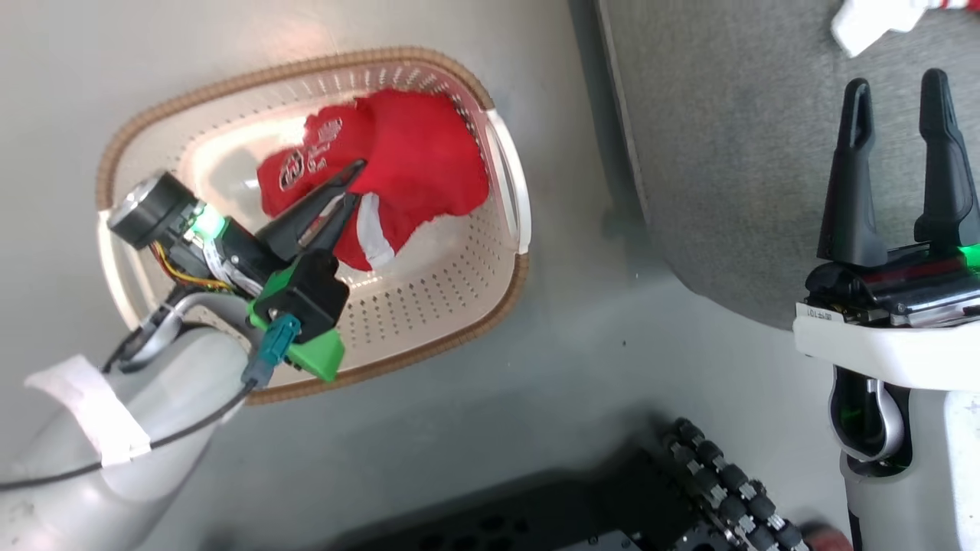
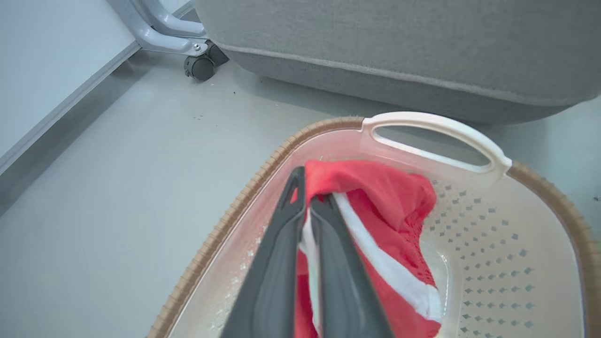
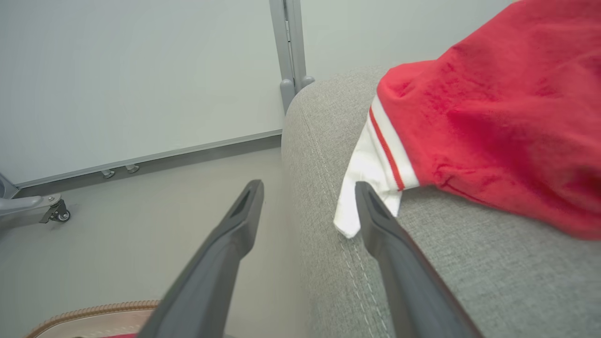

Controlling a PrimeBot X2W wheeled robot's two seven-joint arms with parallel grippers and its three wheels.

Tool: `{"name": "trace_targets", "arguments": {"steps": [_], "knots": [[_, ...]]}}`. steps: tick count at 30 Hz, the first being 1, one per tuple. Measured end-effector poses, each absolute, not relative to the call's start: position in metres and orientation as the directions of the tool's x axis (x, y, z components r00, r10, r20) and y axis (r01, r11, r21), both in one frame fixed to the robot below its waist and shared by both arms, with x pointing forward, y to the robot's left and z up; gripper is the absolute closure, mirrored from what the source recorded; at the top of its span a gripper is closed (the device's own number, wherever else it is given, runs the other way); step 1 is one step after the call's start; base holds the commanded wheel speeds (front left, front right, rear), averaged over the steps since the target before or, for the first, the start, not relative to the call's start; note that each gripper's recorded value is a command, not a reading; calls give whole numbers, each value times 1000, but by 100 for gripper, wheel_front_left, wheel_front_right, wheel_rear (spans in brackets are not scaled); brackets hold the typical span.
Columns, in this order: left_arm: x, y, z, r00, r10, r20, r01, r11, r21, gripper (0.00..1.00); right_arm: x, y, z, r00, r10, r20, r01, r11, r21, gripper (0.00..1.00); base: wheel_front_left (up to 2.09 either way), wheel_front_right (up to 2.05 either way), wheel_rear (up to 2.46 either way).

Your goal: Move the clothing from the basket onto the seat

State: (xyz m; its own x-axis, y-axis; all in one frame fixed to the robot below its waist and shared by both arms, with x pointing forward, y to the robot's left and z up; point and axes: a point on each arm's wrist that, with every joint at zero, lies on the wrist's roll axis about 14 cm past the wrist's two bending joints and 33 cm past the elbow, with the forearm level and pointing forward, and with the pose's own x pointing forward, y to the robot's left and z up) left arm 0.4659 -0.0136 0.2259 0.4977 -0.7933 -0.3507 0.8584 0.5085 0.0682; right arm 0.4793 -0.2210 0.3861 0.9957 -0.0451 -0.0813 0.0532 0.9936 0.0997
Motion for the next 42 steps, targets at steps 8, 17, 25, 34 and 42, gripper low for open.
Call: {"name": "trace_targets", "arguments": {"steps": [8, 17, 25, 34, 42], "knots": [[461, -13, 304, 595, -766, -245, 799, 598, 71, 100, 462, -218, 425, 999, -44, -32, 47, 993, 106, 0, 0, 0, 0], [454, -10, 396, 683, -723, -99, 730, 672, 125, 100, 427, -205, 460, 1000, -20, 2, 20, 991, 131, 0, 0, 0, 0], [441, -1, 469, 741, -671, 32, 654, 732, 192, 100, 390, -191, 492, 998, 6, 57, -15, 988, 151, 0, 0, 0, 0], [420, -9, 543, 722, -666, 187, 613, 742, 271, 100, 352, -188, 522, 991, 7, 134, -28, 988, 153, 0, 0, 0, 0], [400, -23, 579, 660, -707, 254, 631, 705, 322, 100, 334, -162, 533, 982, 82, 169, -104, 987, 126, 0, 0, 0, 0]]}}
